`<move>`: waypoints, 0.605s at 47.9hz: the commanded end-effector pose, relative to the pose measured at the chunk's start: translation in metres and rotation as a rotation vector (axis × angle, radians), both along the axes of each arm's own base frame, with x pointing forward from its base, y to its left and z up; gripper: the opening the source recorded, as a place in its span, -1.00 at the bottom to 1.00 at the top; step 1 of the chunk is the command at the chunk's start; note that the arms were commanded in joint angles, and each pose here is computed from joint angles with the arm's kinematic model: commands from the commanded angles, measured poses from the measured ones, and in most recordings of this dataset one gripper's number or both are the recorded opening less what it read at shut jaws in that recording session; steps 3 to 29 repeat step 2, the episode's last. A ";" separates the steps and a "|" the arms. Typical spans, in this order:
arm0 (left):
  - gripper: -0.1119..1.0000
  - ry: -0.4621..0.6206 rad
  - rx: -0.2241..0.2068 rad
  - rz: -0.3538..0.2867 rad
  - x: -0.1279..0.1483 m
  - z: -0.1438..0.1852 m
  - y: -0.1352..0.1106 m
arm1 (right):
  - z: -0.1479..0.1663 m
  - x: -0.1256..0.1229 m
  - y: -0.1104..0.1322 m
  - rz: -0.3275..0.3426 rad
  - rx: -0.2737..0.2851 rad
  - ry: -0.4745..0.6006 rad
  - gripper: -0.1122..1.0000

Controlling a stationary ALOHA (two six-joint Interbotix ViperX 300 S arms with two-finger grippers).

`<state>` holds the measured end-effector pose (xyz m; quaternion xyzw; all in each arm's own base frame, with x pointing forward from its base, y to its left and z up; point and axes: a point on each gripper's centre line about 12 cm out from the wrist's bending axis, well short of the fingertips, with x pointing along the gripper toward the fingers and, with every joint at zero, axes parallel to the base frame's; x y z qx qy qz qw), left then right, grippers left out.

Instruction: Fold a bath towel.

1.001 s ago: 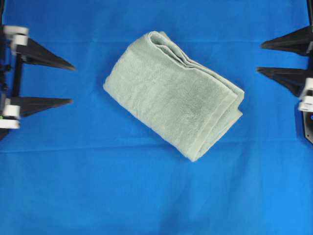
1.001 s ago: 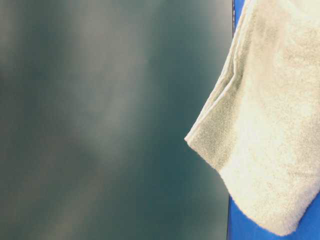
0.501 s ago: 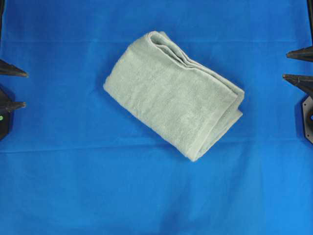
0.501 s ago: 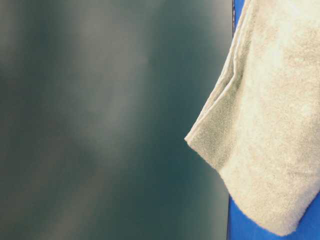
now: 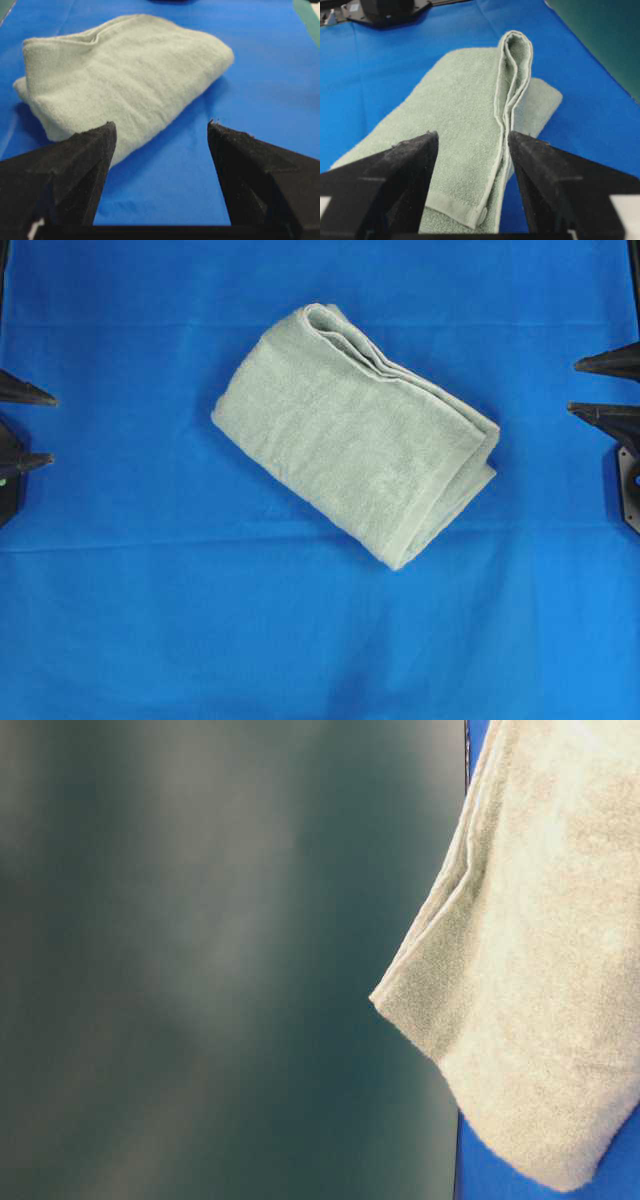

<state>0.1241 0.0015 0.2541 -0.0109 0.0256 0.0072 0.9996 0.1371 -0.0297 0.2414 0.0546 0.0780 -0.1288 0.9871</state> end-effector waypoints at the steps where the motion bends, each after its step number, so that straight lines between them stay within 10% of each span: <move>1: 0.48 -0.001 0.000 -0.004 0.001 0.003 0.000 | 0.005 0.002 0.000 0.004 0.003 -0.004 0.30; 29: 0.48 0.000 0.000 -0.004 0.001 0.003 0.000 | 0.005 0.002 0.000 0.004 0.003 -0.004 0.30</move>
